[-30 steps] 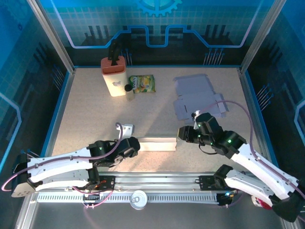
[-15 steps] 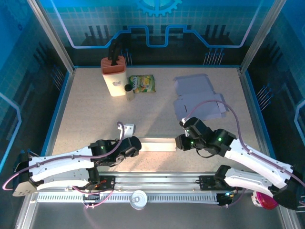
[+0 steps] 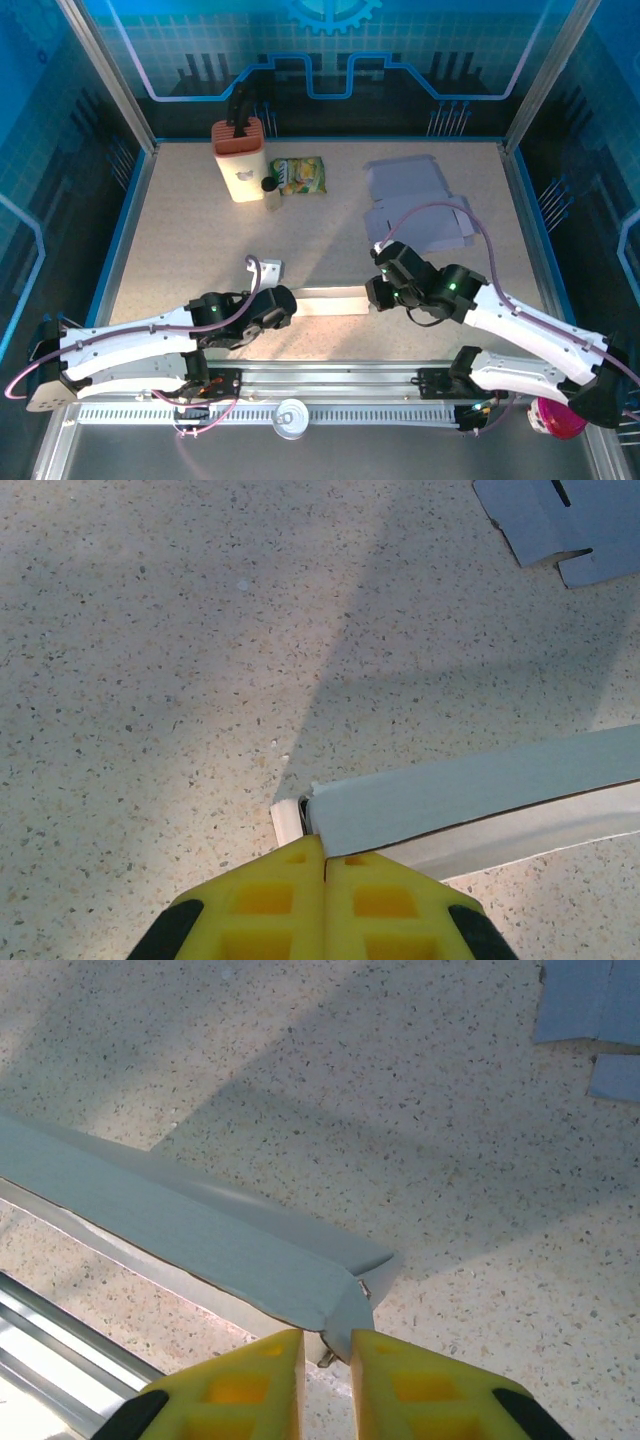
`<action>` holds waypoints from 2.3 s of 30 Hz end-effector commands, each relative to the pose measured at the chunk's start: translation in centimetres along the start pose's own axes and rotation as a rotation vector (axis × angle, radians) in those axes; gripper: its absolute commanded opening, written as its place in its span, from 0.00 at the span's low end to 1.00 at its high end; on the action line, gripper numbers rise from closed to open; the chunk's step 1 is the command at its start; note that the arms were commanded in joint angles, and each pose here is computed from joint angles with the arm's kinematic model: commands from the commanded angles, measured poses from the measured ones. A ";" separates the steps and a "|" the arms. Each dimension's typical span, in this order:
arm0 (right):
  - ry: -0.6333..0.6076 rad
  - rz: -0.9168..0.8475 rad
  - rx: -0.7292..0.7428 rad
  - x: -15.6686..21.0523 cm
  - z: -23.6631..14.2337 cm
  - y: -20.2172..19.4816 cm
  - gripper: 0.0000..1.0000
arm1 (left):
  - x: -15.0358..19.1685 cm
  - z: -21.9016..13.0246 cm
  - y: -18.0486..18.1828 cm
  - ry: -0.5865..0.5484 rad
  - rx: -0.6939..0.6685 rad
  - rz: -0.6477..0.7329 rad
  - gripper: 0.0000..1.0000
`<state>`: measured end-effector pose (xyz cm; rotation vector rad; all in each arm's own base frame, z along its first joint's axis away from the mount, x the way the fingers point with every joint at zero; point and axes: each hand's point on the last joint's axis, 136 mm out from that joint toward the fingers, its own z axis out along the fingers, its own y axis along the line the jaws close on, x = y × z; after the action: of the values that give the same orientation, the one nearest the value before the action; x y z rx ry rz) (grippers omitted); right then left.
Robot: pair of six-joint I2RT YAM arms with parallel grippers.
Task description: Fold the paper box
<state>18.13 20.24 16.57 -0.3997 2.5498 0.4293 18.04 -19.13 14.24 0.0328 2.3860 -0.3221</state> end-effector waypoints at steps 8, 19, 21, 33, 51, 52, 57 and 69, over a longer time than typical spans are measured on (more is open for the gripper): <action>-0.007 -0.080 0.049 -0.6 -0.1 0.2 0.25 | 1.0 -0.4 0.1 0.064 -0.010 0.023 0.00; -0.010 -0.104 0.089 -0.8 0.1 0.1 0.19 | 1.0 -0.4 0.0 0.071 -0.007 0.024 0.00; -0.012 -0.108 0.101 -0.9 0.1 0.1 0.19 | 0.9 -0.4 -0.1 0.070 -0.007 0.024 0.00; -0.034 -0.166 0.196 -1.4 0.2 -0.3 0.15 | 1.0 -0.4 0.0 0.072 -0.007 0.025 0.00; -0.033 -0.189 0.220 -1.4 0.6 -0.3 0.17 | 1.0 -0.4 0.0 0.072 -0.007 0.027 0.00; -0.035 -0.189 0.222 -1.4 0.7 -0.3 0.16 | 1.0 -0.4 0.0 0.072 -0.007 0.028 0.00; -0.049 -0.181 0.218 -1.7 0.4 -0.3 0.09 | 1.0 -0.4 0.0 0.073 -0.007 0.027 0.00; -0.029 -0.111 0.225 -1.8 0.6 0.6 0.00 | 0.9 -0.5 -0.4 0.078 0.005 0.027 0.00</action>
<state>19.72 20.55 16.02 -0.4986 2.5054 0.0653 17.80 -19.15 14.37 0.0468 2.4094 -0.3102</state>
